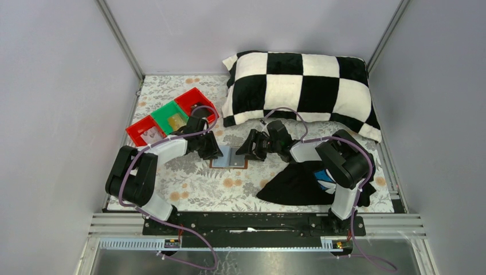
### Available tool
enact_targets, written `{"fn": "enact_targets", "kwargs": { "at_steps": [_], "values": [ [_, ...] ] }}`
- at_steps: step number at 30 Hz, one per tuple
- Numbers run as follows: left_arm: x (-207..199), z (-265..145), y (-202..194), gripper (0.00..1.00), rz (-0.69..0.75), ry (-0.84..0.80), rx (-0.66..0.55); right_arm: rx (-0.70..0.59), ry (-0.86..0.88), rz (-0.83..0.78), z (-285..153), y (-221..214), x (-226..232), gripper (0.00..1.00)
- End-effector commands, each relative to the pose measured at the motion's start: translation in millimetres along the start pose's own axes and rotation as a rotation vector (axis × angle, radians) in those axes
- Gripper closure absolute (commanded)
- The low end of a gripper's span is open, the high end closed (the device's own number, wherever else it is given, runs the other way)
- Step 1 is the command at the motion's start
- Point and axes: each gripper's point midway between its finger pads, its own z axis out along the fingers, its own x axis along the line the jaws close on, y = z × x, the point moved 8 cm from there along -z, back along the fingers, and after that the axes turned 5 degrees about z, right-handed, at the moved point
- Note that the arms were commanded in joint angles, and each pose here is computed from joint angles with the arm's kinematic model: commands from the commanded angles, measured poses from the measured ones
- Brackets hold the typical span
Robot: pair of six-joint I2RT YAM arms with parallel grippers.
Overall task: Take the credit cards out of the card holder
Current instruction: Remove the credit card from the card holder.
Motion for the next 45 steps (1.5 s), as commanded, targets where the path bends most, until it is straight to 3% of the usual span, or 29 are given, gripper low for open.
{"fn": "enact_targets", "kwargs": {
  "at_steps": [1,19,36,45],
  "values": [
    [10.0,7.2,-3.9,0.65,0.005,0.056,0.015,0.001,0.061,-0.029,4.0,0.7,13.7,0.32],
    [10.4,7.2,-4.4,0.65,0.008,0.056,0.017,0.029,0.045,-0.010,11.9,-2.3,4.9,0.32],
    [9.5,3.2,-6.5,0.65,0.015,0.042,0.015,0.052,0.105,-0.066,22.6,4.1,34.2,0.32],
    [-4.3,-40.0,26.2,0.62,0.037,0.040,-0.079,0.059,0.134,-0.092,32.1,8.2,52.6,0.32]
  ]
}}
